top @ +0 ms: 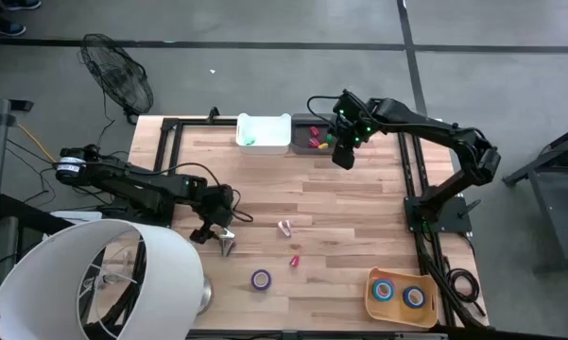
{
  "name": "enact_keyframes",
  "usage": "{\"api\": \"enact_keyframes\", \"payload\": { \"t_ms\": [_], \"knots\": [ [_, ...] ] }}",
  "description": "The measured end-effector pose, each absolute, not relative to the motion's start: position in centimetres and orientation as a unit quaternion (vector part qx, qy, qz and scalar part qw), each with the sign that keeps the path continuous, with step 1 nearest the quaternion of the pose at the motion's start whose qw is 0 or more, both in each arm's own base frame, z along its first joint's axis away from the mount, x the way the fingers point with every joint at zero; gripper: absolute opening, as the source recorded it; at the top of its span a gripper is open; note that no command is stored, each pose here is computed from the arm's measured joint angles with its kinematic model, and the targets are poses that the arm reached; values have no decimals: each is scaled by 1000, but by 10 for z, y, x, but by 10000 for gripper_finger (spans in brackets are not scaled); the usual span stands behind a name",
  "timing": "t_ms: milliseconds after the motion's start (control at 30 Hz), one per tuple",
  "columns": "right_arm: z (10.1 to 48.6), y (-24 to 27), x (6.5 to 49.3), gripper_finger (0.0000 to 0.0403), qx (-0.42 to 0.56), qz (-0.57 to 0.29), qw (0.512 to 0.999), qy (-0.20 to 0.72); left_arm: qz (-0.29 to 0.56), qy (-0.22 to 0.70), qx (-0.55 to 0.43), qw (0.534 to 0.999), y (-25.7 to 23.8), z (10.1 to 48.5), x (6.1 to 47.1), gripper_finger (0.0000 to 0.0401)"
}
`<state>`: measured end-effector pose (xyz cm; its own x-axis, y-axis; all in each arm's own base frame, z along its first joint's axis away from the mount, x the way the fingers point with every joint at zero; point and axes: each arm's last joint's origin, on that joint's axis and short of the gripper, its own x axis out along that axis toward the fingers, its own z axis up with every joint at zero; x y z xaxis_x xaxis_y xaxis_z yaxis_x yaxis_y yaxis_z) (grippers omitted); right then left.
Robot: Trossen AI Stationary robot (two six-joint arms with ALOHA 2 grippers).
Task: Pick and place Stapler, Stapler remover, tape
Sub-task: Put the gray staple remover into the white bin
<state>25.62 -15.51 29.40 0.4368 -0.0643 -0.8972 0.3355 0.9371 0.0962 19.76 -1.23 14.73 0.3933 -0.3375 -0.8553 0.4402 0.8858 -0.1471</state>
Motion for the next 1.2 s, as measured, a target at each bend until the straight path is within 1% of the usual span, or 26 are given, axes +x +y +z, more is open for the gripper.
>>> {"api": "enact_keyframes", "payload": {
  "t_ms": [533, 667, 833, 967, 1200],
  "knots": [
    [294, -155, 256, 209, 130, -118, 838, 518, -187, 483, 74, 852, -10, 149, 204, 301],
    [294, -155, 256, 209, 128, -117, 838, 518, -185, 487, 73, 851, -10, 148, 204, 301],
    [294, -155, 256, 209, 128, -117, 838, 517, -169, 498, 54, 848, -9, 140, 209, 301],
    [294, -155, 256, 209, 128, -117, 838, 517, -157, 485, 38, 859, -9, 138, 216, 301],
    [294, -155, 256, 209, 129, -118, 838, 517, -134, 496, 5, 858, -9, 136, 216, 301]
  ]
}}
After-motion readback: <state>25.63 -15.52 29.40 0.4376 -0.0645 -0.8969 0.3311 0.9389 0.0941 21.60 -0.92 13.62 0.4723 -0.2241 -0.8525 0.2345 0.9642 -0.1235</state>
